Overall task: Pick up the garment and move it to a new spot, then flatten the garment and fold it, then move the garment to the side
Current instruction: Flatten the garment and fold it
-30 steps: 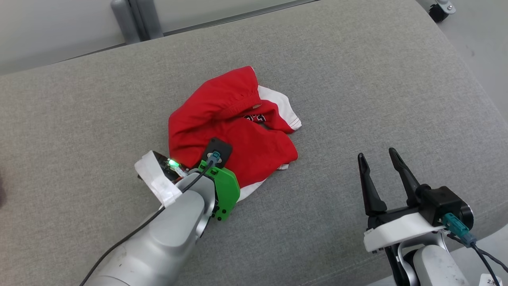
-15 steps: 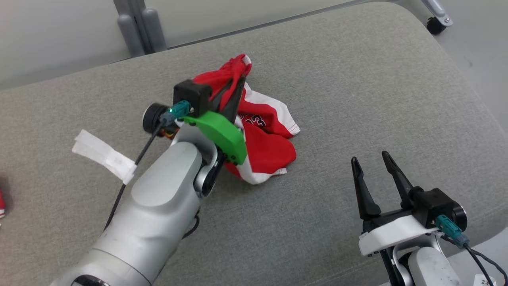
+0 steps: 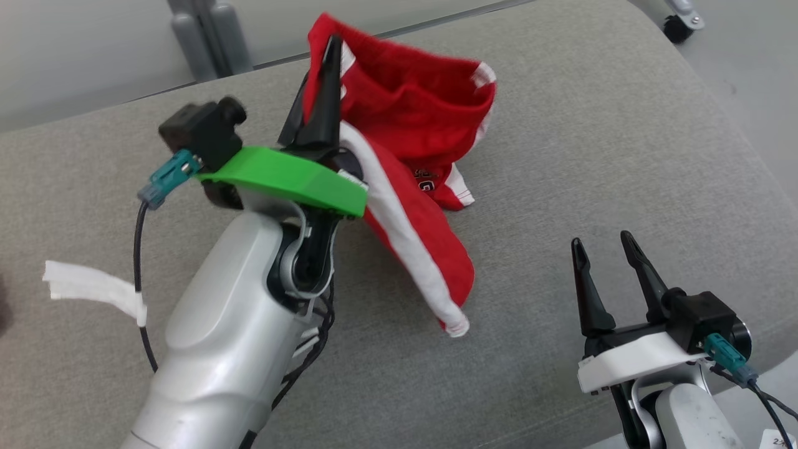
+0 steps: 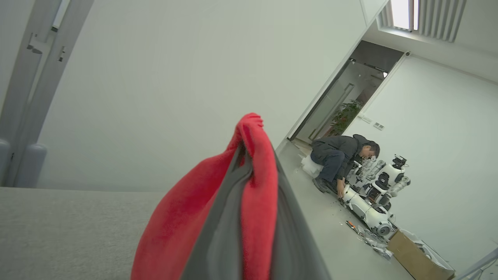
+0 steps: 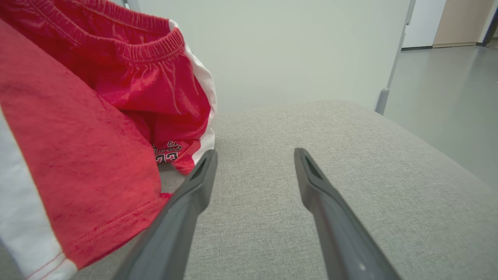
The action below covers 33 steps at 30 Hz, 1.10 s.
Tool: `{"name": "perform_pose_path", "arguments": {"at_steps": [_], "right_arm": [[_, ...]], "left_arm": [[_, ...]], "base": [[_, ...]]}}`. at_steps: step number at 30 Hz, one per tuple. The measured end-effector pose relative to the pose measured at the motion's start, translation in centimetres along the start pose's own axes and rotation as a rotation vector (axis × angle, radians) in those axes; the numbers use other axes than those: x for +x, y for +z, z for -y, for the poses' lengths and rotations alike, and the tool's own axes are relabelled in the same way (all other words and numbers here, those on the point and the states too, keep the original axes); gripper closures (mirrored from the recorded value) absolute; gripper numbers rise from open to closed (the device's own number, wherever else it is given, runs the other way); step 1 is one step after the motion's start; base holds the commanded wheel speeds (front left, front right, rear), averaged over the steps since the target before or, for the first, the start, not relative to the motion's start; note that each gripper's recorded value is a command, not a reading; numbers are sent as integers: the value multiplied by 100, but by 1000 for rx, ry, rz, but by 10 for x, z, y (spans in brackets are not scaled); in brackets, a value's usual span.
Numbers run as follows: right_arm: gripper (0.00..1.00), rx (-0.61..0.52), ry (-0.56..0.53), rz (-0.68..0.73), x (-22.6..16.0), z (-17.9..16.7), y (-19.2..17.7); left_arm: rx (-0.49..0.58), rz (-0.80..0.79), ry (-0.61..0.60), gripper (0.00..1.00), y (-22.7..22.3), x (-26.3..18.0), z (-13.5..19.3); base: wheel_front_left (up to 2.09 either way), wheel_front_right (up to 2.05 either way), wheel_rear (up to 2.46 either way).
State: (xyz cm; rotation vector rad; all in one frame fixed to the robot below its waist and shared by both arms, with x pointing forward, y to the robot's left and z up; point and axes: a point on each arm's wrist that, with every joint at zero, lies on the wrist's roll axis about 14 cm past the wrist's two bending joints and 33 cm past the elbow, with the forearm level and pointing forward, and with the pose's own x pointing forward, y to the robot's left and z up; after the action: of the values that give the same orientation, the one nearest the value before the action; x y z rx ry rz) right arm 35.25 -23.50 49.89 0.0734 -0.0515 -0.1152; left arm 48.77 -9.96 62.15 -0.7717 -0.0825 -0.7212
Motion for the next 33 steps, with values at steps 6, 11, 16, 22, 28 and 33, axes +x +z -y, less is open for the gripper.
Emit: {"name": "perform_pose_path", "arguments": {"at_steps": [6,11,16,22,28,33], "right_arm": [[0,10,95,-10,19,-31,-7],[0,16,188,-14,33,-62,-13],[0,29,261,-17,42,-89,-16],[0,33,305,-15,47,-104,-17],[0,30,310,-8,46,-106,-15],[0,27,315,2,43,-108,-11]], "left_arm": [[13,-4,332,100,-2,-62,-101],[-8,24,554,100,7,-124,-157],[-23,23,705,0,5,-178,-186],[-20,54,792,0,14,-221,-201],[206,80,685,0,48,-222,-182],[427,64,577,0,66,-215,-156]], "base": [[0,0,0],[0,0,0],[0,0,0],[0,0,0],[0,0,0],[0,0,0]]}}
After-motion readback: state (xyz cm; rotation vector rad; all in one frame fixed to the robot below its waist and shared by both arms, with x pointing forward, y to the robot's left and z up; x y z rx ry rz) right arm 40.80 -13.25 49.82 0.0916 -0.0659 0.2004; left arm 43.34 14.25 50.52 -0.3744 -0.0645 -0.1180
